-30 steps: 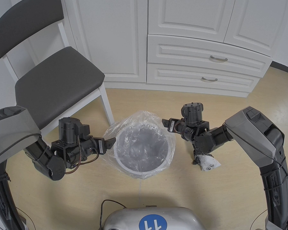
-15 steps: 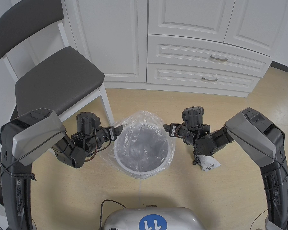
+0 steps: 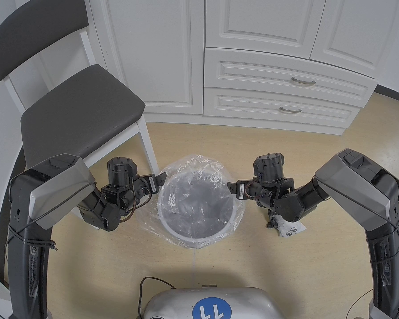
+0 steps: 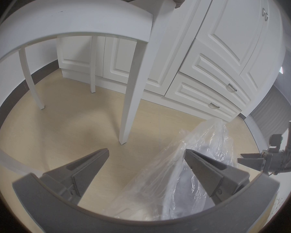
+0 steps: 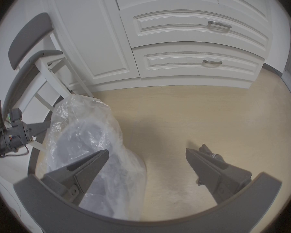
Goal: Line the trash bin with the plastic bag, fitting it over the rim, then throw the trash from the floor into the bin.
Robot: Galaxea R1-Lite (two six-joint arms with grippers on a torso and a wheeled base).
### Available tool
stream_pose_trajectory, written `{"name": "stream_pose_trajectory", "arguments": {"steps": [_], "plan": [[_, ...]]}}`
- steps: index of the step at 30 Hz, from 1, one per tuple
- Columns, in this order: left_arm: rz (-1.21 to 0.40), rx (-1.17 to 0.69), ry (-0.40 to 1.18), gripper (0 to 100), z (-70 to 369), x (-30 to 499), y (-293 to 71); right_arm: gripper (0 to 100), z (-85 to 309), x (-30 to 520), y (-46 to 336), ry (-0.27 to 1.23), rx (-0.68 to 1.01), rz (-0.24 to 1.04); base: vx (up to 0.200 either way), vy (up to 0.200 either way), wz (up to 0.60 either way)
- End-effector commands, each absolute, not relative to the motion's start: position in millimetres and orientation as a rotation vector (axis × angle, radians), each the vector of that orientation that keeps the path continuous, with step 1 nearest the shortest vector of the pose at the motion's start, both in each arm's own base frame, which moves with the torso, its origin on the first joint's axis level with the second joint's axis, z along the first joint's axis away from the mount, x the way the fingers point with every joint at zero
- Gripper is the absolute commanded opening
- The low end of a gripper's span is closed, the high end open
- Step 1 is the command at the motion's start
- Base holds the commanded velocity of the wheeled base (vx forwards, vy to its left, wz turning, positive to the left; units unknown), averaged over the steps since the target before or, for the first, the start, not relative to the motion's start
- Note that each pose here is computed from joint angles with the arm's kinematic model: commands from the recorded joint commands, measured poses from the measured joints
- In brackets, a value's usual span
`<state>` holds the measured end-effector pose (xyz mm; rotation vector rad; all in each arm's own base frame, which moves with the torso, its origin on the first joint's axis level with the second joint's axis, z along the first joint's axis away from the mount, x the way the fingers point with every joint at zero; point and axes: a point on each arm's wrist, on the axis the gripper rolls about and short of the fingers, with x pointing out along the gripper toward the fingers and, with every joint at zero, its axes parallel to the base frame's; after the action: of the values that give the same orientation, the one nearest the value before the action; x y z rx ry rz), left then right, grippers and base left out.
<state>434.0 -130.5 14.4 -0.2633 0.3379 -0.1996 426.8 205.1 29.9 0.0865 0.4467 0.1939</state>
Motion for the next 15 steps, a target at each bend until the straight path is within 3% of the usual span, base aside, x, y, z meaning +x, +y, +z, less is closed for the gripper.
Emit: {"name": "stream_pose_trajectory", "arguments": {"steps": [1,15], "plan": [[-0.189,-0.265,0.337,100,8,439,-128,100,26,432,197,0.452,0.076,0.175,0.0,0.0,0.0],[-0.139,-0.264,0.328,100,-9,453,-124,100,-1,461,180,0.449,0.073,0.126,0.0,0.0,0.0]]}}
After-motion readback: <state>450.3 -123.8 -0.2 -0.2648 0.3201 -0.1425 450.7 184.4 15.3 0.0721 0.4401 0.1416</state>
